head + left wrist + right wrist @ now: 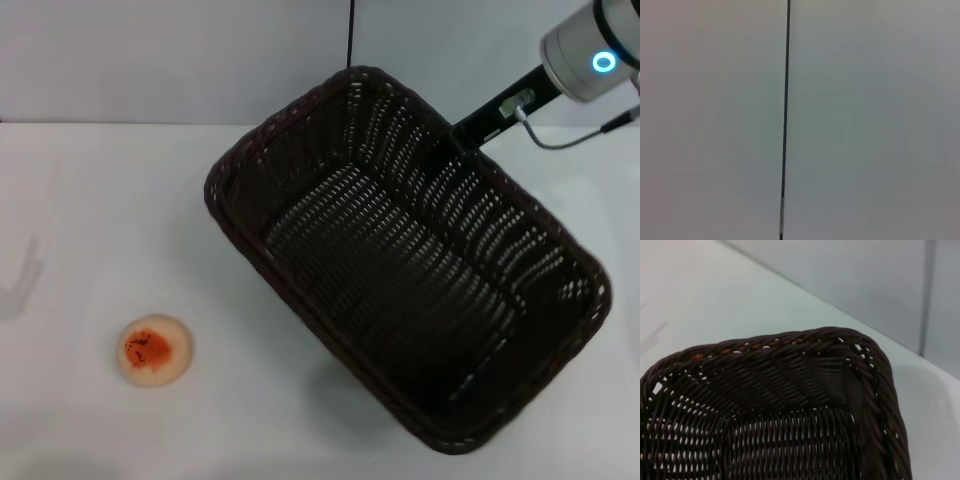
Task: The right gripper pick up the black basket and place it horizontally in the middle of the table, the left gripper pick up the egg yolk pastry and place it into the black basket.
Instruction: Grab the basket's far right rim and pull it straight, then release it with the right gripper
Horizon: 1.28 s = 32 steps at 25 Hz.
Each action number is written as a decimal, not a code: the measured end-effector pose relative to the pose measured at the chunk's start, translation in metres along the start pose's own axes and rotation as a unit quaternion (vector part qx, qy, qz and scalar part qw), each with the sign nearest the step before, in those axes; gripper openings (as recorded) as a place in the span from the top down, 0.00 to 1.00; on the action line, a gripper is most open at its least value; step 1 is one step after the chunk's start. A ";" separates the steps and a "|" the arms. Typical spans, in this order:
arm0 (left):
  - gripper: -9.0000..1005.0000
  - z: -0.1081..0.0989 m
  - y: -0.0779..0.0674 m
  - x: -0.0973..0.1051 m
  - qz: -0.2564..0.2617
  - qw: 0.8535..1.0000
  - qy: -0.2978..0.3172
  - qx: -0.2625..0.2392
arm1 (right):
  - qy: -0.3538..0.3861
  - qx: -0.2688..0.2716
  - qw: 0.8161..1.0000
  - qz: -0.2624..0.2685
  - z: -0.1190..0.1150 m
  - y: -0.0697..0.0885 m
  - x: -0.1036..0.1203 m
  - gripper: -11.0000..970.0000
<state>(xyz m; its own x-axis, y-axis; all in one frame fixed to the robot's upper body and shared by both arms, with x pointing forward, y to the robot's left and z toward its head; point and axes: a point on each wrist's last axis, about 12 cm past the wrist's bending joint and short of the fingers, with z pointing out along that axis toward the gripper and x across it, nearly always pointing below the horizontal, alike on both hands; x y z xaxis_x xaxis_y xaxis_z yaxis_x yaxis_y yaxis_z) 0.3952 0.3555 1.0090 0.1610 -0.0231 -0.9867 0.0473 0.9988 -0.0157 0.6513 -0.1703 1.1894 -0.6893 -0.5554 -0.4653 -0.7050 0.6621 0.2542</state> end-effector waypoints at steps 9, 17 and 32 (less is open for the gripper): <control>0.18 -0.020 0.003 -0.004 -0.070 0.997 0.007 0.038 | 0.035 -0.018 0.964 -0.265 0.003 0.034 -0.029 0.85; 0.18 -0.032 -0.001 -0.004 -0.082 0.996 0.010 0.036 | 0.015 0.029 0.932 -0.362 0.022 0.048 -0.042 0.85; 0.18 -0.028 -0.003 0.002 -0.098 0.994 0.031 0.038 | -0.004 0.037 0.894 -0.447 0.059 0.072 -0.032 0.84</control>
<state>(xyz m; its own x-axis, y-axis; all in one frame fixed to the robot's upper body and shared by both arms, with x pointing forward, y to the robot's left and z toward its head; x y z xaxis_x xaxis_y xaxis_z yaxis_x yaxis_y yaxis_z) 0.3676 0.3536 1.0025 0.0802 -0.2110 -0.9742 0.1460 0.9693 -0.1979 0.6329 -0.0749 1.1726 0.1465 -0.8751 -0.4612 -0.9603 -0.0138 -0.2788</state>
